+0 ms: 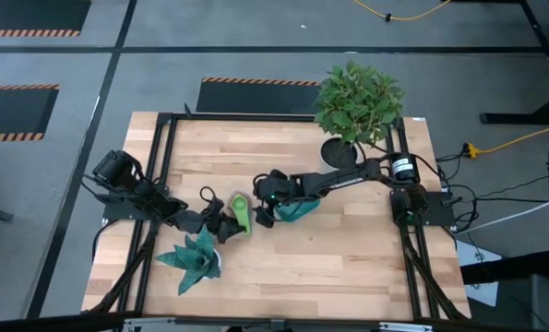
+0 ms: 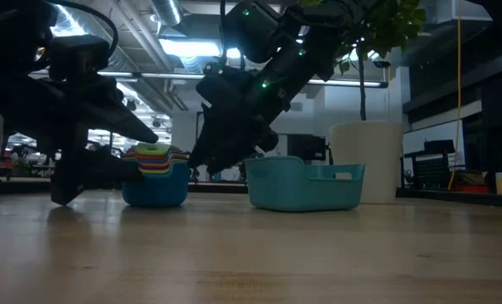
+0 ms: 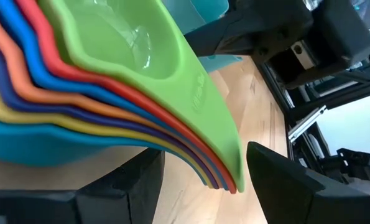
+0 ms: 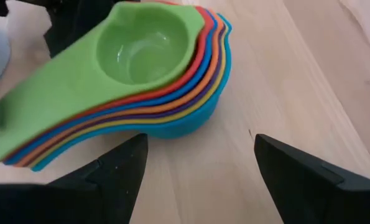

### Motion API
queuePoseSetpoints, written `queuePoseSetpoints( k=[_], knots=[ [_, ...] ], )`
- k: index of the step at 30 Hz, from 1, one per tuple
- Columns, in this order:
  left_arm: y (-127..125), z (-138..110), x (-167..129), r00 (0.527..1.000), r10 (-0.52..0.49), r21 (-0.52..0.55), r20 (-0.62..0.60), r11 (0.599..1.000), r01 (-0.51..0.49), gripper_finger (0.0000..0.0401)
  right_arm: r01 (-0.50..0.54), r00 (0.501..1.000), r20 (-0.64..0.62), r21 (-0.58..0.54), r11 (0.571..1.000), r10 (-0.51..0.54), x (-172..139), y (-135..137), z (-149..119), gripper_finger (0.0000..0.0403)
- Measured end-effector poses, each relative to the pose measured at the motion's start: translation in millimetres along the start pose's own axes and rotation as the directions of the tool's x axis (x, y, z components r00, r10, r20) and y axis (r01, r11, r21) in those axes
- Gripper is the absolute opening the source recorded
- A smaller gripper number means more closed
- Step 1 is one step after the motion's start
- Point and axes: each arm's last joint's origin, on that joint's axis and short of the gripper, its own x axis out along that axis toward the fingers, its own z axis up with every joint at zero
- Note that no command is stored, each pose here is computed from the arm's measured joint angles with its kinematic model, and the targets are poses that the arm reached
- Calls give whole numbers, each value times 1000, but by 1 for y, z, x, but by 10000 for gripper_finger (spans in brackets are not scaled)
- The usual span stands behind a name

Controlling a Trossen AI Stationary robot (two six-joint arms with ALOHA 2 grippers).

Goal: Nest measuring cups in basket
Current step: Put the stacked measuring cups into the green bin

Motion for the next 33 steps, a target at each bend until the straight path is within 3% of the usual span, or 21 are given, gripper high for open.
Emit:
queuePoseSetpoints(
  k=[16, 33],
  knots=[
    [0, 1, 0, 1000, -1, -2, 4, 1000, 1, 221, -11, 1000, 4, -2, 1000, 11, 18, 6, -10, 300],
    [2, 6, 3, 1000, 9, -12, 24, 1000, -9, 221, -102, 991, 81, -48, 994, 106, 19, 25, -9, 300]
  ],
)
